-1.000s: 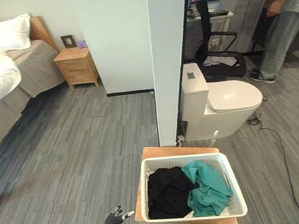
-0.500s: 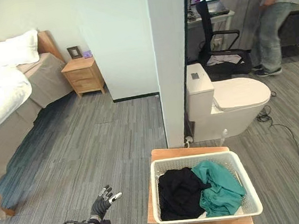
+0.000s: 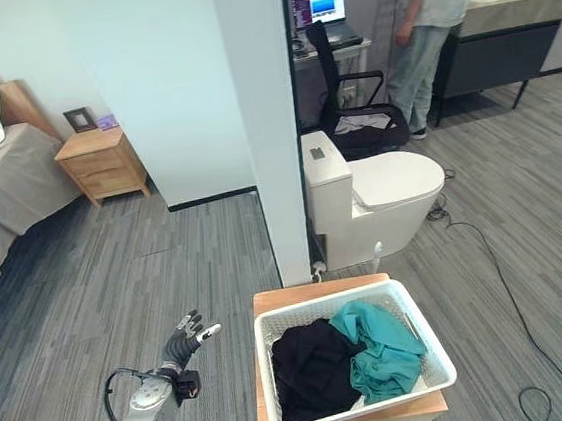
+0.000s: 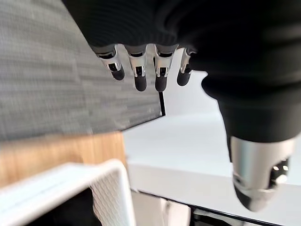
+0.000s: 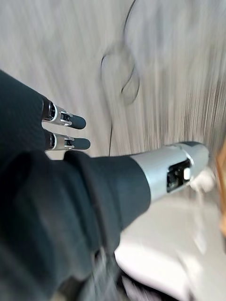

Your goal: Grab the laundry basket,head to the washer,open it,put in the laundry and shut it.

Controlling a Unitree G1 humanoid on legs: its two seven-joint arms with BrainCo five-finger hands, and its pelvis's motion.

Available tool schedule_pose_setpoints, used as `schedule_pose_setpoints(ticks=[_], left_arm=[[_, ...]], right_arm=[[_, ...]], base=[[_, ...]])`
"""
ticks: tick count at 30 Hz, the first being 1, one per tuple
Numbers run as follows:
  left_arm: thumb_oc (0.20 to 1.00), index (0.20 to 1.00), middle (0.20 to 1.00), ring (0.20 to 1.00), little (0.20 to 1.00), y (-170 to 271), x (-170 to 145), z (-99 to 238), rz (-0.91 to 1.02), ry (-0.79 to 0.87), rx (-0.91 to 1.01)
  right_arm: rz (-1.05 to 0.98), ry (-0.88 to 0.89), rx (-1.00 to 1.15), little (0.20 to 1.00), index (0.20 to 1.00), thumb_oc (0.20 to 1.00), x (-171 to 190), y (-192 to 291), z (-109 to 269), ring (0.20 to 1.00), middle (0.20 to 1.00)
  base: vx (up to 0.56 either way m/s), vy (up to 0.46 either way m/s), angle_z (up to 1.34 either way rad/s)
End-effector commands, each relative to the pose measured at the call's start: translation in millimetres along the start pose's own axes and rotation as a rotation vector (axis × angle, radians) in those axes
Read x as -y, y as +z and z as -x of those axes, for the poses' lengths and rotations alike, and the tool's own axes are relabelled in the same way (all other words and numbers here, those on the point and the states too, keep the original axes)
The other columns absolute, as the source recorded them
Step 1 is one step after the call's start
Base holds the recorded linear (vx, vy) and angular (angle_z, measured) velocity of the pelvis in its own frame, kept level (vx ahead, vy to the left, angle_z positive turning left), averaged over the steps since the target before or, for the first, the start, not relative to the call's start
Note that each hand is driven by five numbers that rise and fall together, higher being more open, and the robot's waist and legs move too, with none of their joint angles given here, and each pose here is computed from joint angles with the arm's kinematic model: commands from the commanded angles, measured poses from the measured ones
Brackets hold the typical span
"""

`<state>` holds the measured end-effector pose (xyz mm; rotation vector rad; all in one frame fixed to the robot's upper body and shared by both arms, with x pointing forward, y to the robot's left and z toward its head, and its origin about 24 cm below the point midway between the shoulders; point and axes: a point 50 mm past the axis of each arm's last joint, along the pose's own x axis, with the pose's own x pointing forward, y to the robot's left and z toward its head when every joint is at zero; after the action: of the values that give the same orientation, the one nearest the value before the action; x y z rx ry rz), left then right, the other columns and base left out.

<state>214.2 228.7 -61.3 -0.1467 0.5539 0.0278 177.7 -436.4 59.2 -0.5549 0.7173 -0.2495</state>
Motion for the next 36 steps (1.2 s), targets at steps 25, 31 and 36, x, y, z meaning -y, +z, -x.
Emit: schedule_pose_setpoints(ticks=[25,31,36], left_arm=[[1.0,1.0,1.0,1.0,1.0,54,80,-55,-0.126,-0.134,0.036],[1.0,1.0,1.0,1.0,1.0,49,81,-62,-0.126,-0.103,-0.014],[1.0,1.0,1.0,1.0,1.0,42,80,-61,-0.131,-0.099,-0.03]], right_arm=[[0.222,0.133,-0.042,1.0,1.0,1.0,-111,85,-73,1.0,1.0],[0.113,0.133,-0.025,1.0,1.0,1.0,-122,96,-76,1.0,1.0],[0.038,0.163,-0.022,1.0,1.0,1.0,-139,91,-77,1.0,1.0]], base=[[-0.04,-0.017,0.04],[-0.04,-0.001,0.08],[-0.01,-0.004,0.03]])
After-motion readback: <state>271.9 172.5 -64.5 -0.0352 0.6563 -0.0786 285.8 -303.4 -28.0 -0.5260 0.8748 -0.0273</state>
